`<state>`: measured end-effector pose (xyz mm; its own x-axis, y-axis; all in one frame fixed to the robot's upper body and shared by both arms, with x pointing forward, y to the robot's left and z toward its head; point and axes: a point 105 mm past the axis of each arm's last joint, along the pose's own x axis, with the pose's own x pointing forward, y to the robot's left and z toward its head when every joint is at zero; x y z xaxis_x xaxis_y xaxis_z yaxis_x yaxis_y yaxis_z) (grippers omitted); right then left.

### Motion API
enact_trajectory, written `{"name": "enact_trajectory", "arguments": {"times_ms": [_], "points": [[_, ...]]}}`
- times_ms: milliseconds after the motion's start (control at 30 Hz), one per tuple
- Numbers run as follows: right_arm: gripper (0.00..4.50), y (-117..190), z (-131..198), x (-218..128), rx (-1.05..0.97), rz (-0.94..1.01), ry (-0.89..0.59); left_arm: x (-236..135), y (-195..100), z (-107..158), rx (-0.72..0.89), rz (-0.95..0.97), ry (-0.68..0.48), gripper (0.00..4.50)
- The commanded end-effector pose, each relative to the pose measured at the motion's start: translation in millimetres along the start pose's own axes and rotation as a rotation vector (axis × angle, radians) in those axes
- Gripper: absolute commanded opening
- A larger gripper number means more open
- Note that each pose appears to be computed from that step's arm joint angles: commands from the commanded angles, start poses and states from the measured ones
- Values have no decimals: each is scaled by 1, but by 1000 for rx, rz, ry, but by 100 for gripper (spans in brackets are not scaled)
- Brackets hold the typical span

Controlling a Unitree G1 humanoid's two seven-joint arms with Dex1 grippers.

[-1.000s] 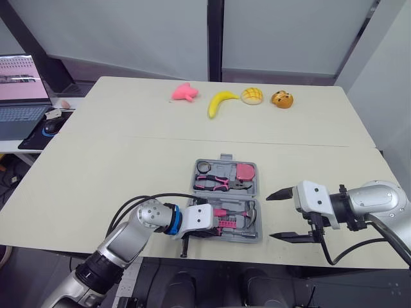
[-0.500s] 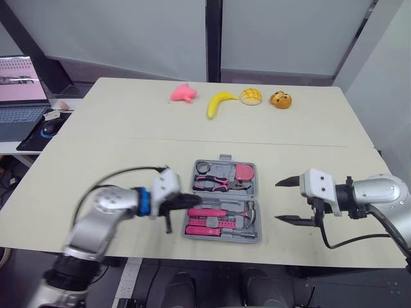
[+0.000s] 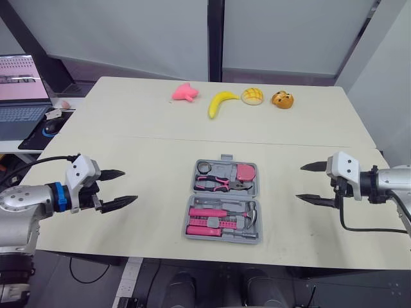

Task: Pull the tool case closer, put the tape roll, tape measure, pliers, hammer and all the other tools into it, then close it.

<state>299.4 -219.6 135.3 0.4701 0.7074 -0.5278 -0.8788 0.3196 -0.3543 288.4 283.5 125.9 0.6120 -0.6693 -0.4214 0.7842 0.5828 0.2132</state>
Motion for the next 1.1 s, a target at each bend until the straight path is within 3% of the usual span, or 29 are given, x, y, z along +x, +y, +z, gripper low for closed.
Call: {"name": "enact_trajectory", "arguments": {"times_ms": [33,133,233,400,633,833,1100], "points": [[450,-2,0,2,-43,-12,11,13,-1,3,42,-4,-17,446],[450,3,-4,12,-65,-1,38,29,-6,2,56,-22,-20,446],[411,8,-13,30,-91,3,94,50,-9,-5,102,-34,24,385],[253,8,-25,61,-171,-12,192,78,-12,-12,138,-46,70,227],[111,19,-22,91,-192,35,194,102,-24,-15,159,-100,99,1],[7,25,-17,107,-198,61,176,128,-39,-9,137,-140,83,0],[2,34,-4,125,-183,92,127,151,-57,-7,146,-194,82,0]]}}
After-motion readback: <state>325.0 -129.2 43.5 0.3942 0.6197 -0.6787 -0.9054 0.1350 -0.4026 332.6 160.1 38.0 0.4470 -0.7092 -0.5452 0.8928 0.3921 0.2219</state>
